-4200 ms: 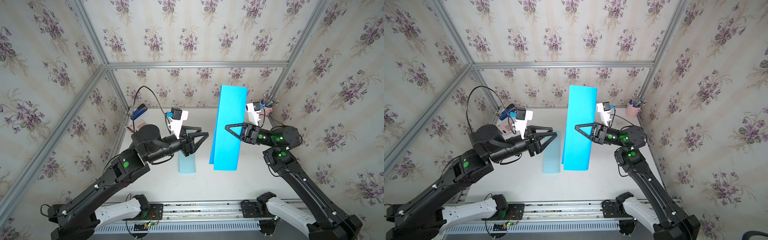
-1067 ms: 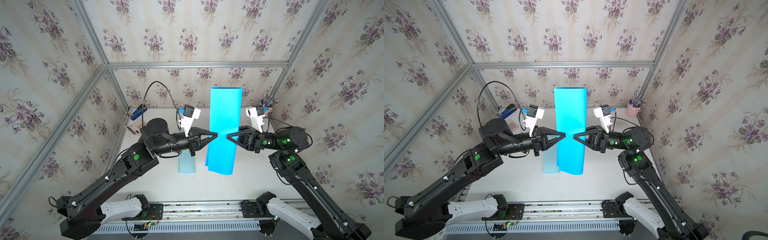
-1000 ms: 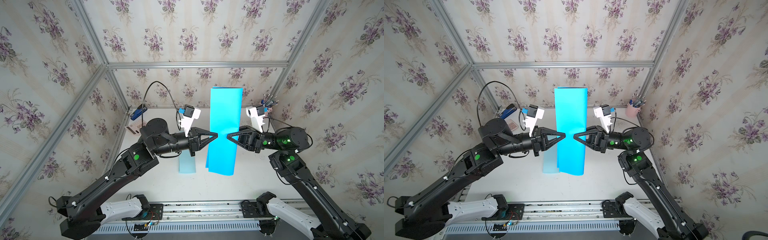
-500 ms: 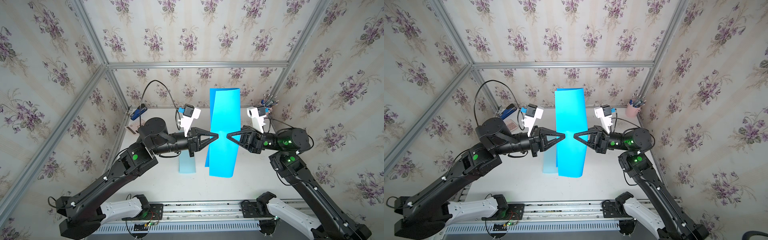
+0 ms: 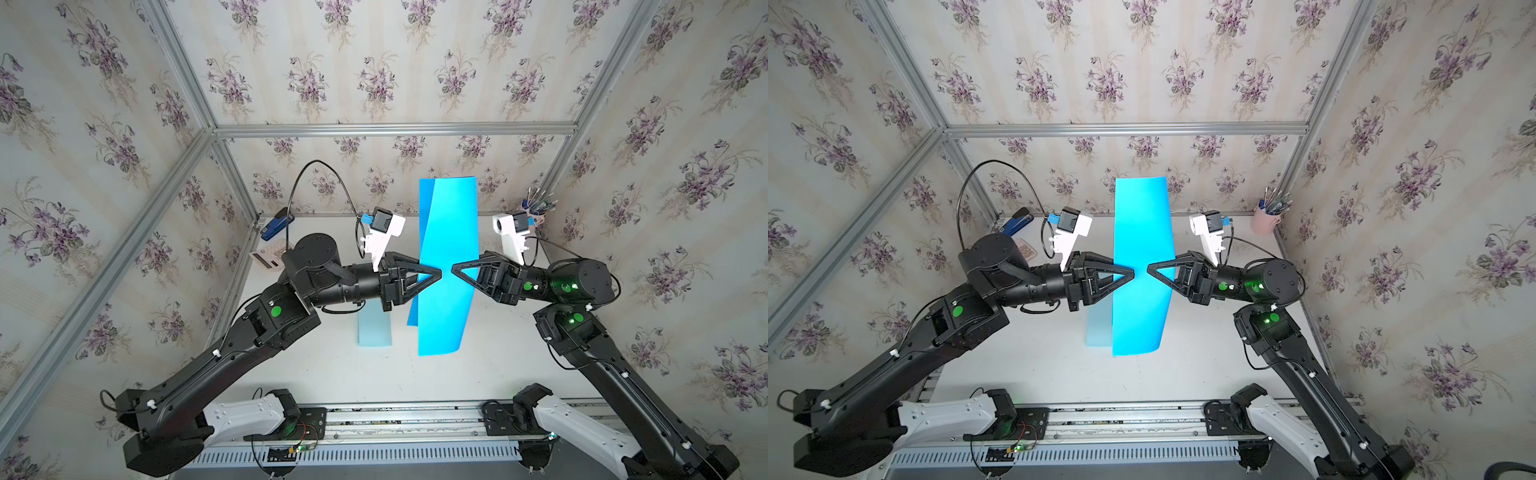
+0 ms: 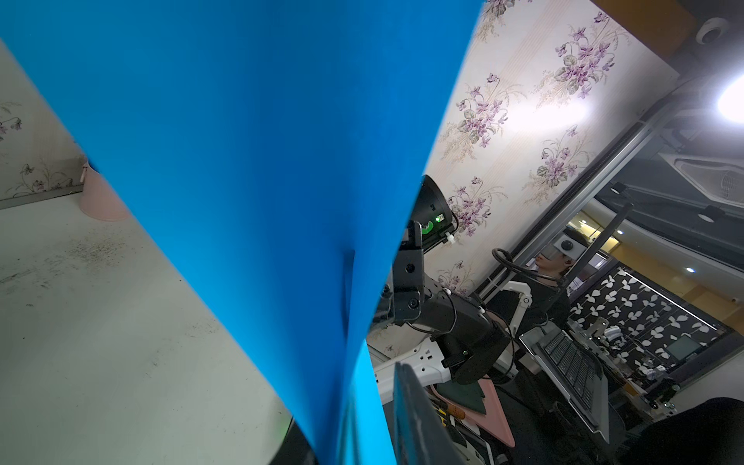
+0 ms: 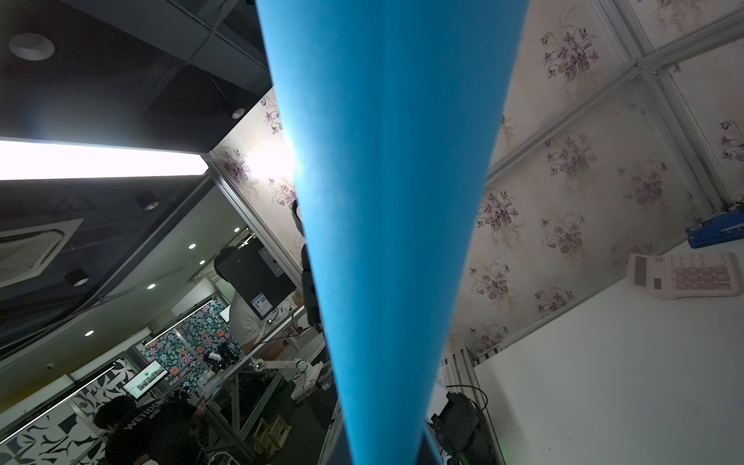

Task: Fold the rectangular paper in half along the long edge
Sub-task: Fold the paper.

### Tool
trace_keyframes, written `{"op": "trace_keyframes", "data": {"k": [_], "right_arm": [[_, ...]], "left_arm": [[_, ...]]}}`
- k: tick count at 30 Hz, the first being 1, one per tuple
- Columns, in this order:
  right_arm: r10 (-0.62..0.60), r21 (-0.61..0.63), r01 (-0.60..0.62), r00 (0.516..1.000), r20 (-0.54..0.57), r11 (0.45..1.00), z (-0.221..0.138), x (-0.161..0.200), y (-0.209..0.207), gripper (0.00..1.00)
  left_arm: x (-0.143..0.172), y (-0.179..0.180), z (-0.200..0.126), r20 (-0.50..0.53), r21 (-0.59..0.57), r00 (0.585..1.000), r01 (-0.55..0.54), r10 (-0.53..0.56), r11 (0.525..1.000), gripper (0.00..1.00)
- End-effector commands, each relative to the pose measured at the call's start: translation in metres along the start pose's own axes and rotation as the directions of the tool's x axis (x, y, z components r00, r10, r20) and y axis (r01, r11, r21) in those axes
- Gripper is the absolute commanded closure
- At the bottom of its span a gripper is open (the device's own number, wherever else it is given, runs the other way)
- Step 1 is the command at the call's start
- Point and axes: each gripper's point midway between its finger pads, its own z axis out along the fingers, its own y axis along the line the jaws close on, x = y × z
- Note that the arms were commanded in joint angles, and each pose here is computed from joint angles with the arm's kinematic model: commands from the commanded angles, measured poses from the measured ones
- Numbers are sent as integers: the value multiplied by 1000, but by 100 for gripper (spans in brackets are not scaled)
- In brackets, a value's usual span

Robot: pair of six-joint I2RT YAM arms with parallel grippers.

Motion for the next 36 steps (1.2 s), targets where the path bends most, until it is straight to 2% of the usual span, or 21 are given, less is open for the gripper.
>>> {"op": "trace_keyframes", "data": {"k": [1,7,11,16,19,22,24,31,33,35,36], "right_arm": [[-25,-21,25,1000,6,999,1,-3,6,89],[-25,-21,25,1000,-3,999,2,-1,5,89],[-25,-16,24,1000,-13,1000,2,2,5,88],[-43,-7,43,999,-18,999,1,2,9,87],[-58,13,58,998,-22,998,1,0,10,82],[-76,91,79,997,-33,993,-1,0,3,68],[-91,137,95,995,-39,986,-4,0,1,66],[-122,193,127,992,-34,973,-7,-5,1,82],[-128,195,132,991,-33,972,-8,-5,1,89],[-140,178,142,990,-26,974,-8,-5,6,100],[-152,171,153,988,-19,973,-8,-7,9,100]], "left_arm": [[-6,-7,3,21,41,1000,-9,8,999,72],[-4,-3,10,8,49,1000,9,-9,999,73],[-3,-2,13,5,52,1000,12,-13,999,77],[-1,1,17,-9,53,1000,21,-20,998,97],[0,1,19,-15,63,1000,18,-17,998,100],[-2,-1,15,2,69,1000,3,-3,998,100],[-5,-3,11,13,67,1000,-6,5,998,100],[-9,-11,7,19,91,1000,-15,13,996,100],[-10,-13,7,19,98,1000,-11,9,995,100],[-10,-15,6,17,105,1000,-10,8,994,100],[-10,-14,7,17,104,1000,-10,9,994,100]]}}
